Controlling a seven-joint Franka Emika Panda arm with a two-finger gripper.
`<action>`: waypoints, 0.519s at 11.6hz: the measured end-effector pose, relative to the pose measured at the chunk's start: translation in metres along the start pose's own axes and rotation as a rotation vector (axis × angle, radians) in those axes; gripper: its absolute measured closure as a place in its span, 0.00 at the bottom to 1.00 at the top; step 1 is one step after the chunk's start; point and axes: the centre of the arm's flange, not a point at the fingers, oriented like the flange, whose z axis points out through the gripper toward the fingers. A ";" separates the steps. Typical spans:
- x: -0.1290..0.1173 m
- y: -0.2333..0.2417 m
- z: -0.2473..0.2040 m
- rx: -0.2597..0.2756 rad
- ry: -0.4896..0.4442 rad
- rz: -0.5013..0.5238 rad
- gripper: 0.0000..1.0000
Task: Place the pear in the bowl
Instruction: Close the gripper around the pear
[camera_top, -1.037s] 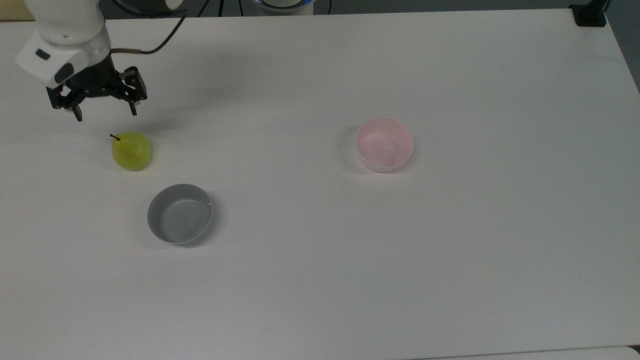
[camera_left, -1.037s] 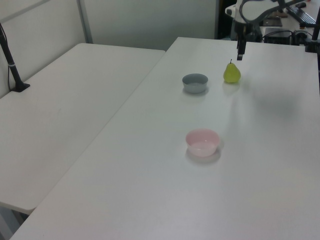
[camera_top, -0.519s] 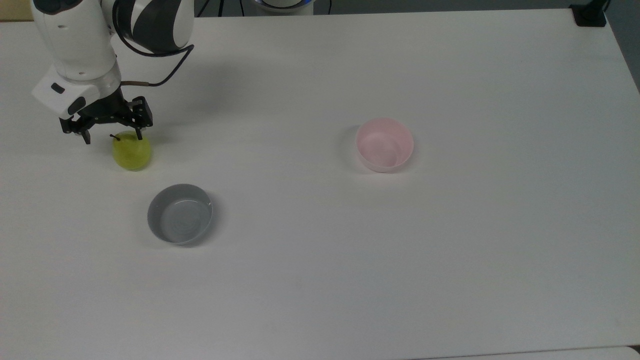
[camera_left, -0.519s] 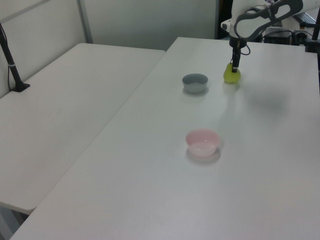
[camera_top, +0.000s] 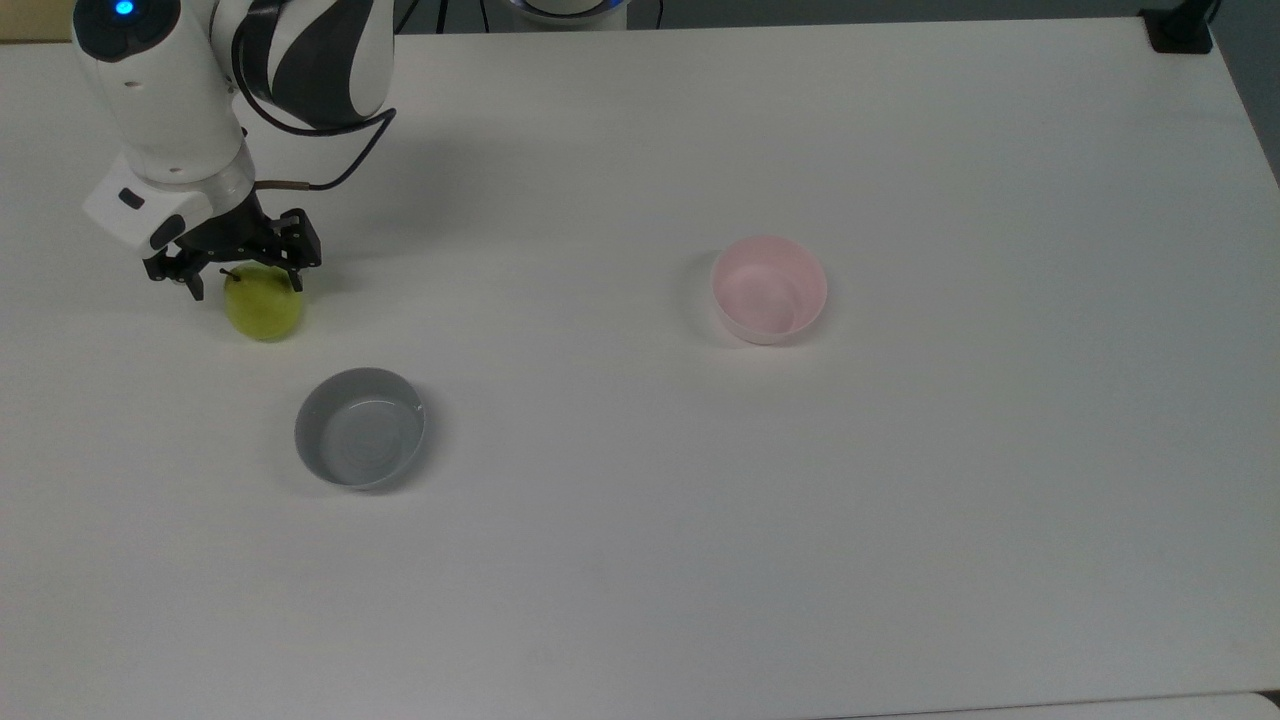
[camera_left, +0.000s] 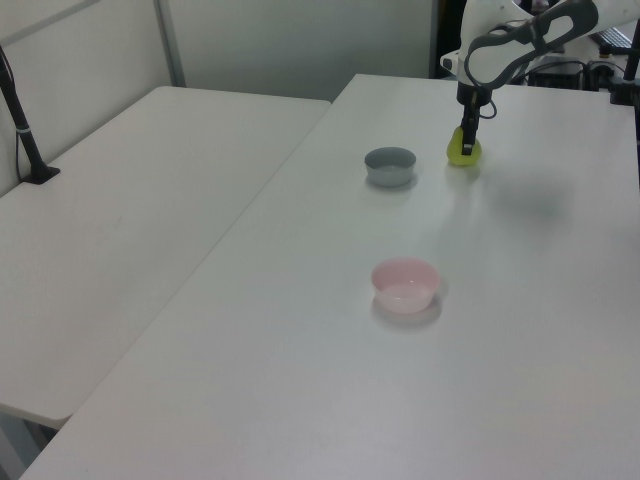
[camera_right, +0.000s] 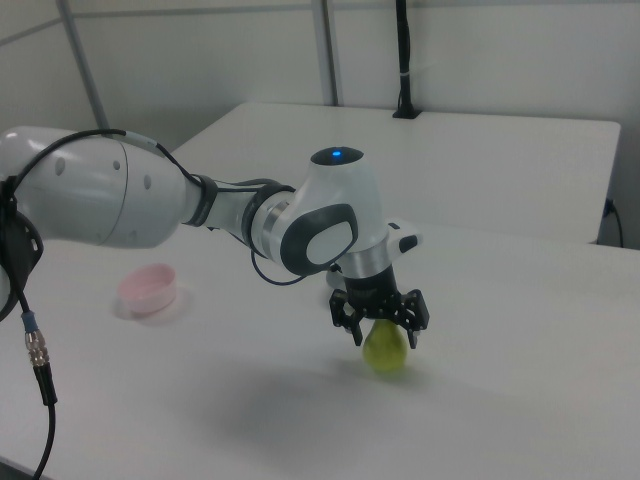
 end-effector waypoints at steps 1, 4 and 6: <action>0.001 -0.002 0.002 0.002 -0.002 -0.002 0.04; 0.003 -0.004 0.002 0.031 0.018 0.026 0.30; 0.005 -0.006 0.002 0.039 0.024 0.030 0.30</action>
